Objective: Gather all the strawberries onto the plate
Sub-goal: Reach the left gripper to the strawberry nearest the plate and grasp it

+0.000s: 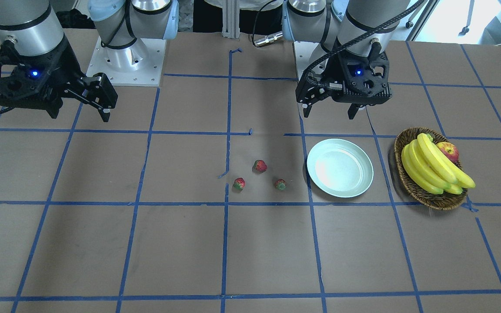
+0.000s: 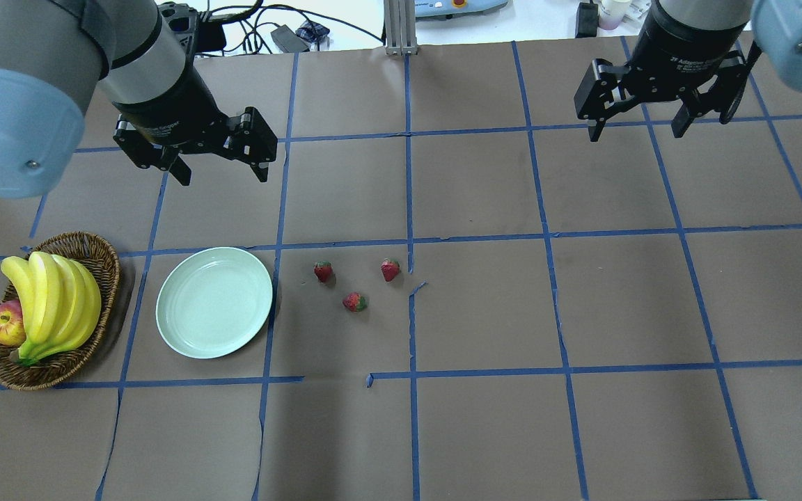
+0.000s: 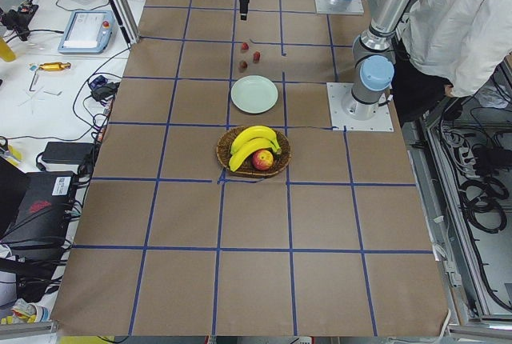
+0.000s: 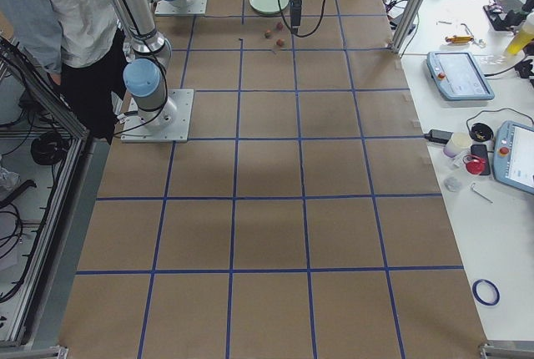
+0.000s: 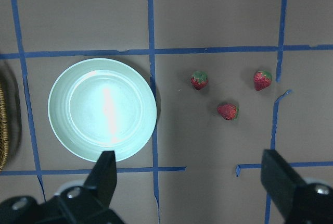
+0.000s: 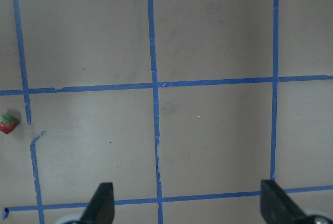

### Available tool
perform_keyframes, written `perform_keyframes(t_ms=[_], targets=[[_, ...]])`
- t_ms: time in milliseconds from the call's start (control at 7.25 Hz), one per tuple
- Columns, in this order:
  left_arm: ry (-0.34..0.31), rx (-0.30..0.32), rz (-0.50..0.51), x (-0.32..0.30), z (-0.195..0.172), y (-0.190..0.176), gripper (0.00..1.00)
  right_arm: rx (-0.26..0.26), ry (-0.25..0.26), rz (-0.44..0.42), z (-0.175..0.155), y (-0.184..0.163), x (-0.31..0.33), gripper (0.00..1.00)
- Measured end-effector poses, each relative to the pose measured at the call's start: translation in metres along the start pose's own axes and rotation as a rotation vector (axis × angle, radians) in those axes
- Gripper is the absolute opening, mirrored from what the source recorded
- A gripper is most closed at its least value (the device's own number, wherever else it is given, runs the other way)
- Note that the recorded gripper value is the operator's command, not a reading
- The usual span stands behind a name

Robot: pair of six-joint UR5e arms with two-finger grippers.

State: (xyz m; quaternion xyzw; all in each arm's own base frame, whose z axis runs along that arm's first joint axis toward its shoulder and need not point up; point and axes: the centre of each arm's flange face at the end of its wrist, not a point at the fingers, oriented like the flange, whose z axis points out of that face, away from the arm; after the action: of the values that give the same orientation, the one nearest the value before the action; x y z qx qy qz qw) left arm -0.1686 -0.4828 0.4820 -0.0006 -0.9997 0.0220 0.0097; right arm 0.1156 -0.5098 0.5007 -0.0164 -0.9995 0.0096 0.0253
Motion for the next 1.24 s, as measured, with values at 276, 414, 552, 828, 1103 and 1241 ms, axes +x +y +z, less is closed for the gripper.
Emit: perform_keyframes(t_ms=[276,414,552,828,1103,1241], targets=[[-0.001,-0.023,-0.001,0.0,0.013,-0.002,1.0,-0.004,-0.007,0.004,0.002,0.002,-0.001,1.0],[0.002,-0.037,-0.008,0.001,0.031,-0.004,1.0,-0.002,-0.018,0.007,0.002,0.002,-0.002,1.0],[0.006,-0.047,-0.019,0.001,0.058,-0.008,1.0,0.003,-0.044,0.01,0.001,0.002,-0.005,1.0],[0.016,-0.067,-0.03,0.001,0.133,-0.007,0.9,0.007,-0.079,0.013,-0.001,0.001,-0.009,1.0],[0.054,-0.065,-0.03,0.005,0.207,-0.002,0.82,0.008,-0.085,0.014,-0.001,0.001,-0.01,1.0],[0.062,-0.072,-0.023,0.011,0.233,-0.003,0.82,0.007,-0.084,0.015,-0.001,0.001,-0.009,1.0]])
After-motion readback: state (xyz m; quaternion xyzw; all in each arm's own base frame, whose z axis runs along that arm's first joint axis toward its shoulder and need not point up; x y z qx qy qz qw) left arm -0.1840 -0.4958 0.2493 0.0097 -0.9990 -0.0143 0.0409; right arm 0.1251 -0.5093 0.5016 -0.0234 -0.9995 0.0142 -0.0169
